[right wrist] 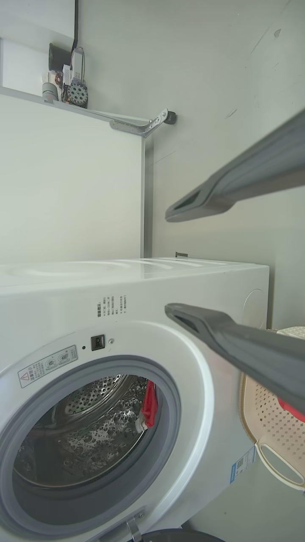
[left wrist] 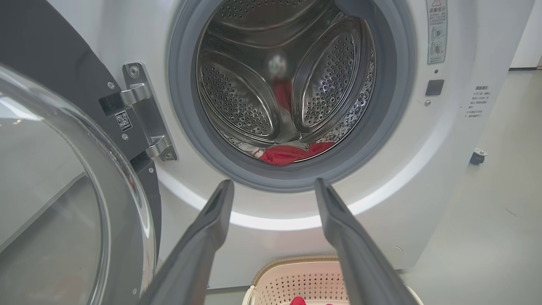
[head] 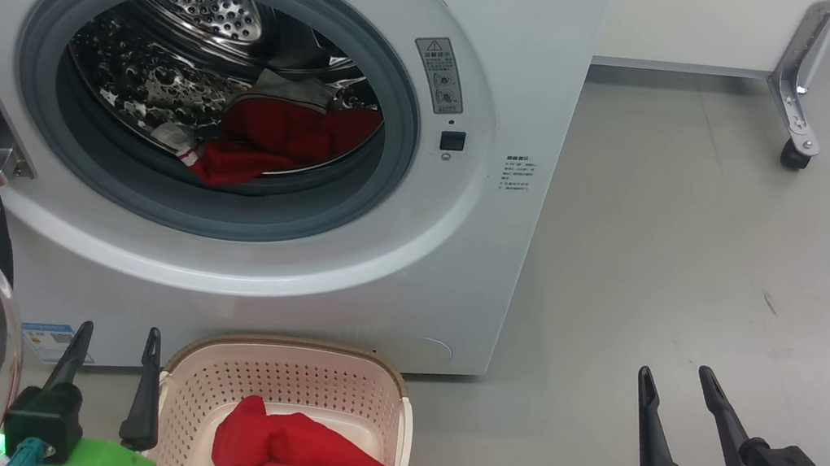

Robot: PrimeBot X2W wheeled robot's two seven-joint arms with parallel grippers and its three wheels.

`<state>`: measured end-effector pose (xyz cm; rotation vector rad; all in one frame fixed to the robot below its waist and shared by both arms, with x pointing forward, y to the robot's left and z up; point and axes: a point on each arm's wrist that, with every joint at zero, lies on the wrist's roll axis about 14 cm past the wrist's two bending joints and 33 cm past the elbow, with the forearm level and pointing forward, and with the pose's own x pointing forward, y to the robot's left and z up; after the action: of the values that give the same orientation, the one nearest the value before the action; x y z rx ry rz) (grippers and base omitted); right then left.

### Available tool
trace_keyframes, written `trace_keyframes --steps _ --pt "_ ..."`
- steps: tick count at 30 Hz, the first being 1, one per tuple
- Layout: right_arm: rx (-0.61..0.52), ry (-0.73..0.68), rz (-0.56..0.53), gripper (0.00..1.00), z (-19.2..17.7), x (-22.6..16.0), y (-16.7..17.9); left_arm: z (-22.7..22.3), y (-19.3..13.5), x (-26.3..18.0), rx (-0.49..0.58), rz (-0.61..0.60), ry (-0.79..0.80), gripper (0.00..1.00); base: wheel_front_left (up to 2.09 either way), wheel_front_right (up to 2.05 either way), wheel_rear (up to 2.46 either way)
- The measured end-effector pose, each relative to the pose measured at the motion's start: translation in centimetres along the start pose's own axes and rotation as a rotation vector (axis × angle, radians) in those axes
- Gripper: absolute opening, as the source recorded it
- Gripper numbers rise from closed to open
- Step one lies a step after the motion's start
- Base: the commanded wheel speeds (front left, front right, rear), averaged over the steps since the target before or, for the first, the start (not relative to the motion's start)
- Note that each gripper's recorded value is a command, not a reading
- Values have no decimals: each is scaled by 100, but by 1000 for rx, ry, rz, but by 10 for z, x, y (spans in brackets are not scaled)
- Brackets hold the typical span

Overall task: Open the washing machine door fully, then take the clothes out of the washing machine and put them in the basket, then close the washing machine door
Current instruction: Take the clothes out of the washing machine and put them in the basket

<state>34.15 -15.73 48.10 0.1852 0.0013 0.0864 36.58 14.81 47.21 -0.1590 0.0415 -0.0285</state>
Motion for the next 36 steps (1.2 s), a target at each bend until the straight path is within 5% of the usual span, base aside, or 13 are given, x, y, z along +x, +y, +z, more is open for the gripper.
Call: trace_keyframes --steps 36 --pt "5 19 41 100 -6 1 13 -1 8 -23 8 38 0 100 0 0 0"
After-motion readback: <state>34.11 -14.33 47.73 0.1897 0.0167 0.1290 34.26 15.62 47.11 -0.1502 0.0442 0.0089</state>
